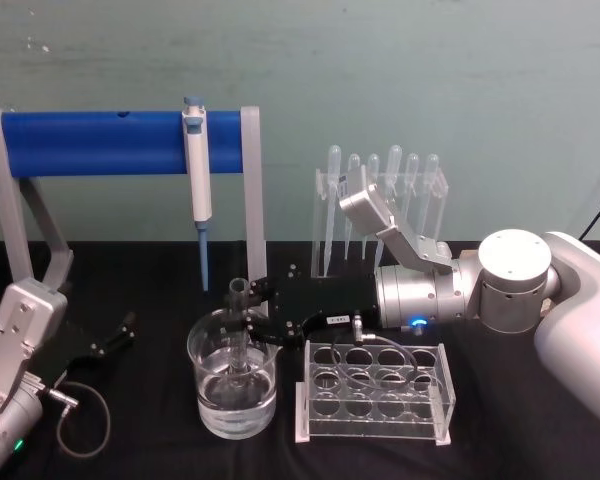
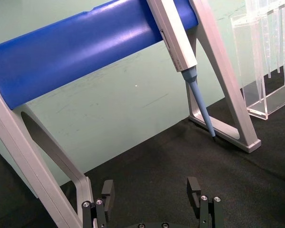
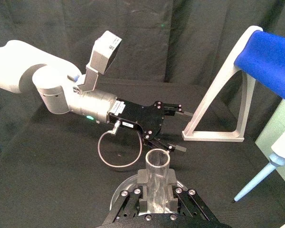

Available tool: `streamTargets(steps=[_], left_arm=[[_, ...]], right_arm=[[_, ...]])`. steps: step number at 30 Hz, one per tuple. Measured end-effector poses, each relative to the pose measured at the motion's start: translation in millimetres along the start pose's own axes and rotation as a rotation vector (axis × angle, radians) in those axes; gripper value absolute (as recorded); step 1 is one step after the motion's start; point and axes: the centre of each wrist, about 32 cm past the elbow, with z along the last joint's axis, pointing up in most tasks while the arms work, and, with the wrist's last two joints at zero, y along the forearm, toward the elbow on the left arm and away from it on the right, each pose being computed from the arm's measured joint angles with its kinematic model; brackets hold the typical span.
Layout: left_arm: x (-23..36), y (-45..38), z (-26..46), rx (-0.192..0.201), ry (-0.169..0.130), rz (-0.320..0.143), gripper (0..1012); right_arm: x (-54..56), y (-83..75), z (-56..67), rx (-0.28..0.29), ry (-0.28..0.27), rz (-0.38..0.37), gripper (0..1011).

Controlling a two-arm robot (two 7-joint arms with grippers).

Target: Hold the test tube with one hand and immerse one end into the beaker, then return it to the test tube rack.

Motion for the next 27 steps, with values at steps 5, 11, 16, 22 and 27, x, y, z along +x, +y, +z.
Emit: streamTargets(steps=[5,11,16,22,27], left_arm=[[0.0,0.0,0.0,0.000,0.000,0.000,1000],[0.0,0.0,0.0,0.000,0.000,0.000,1000],[0.0,0.0,0.0,0.000,0.000,0.000,1000],[0.0,0.0,0.0,0.000,0.000,0.000,1000],[0.0,0.0,0.0,0.000,0.000,0.000,1000]], right_arm=[[0.0,0.0,0.0,0.000,0.000,0.000,226],[0.0,0.0,0.0,0.000,0.000,0.000,226],[0.0,0.0,0.0,0.000,0.000,0.000,226],[0.0,0.0,0.0,0.000,0.000,0.000,227],[0.0,0.0,0.0,0.000,0.000,0.000,226]])
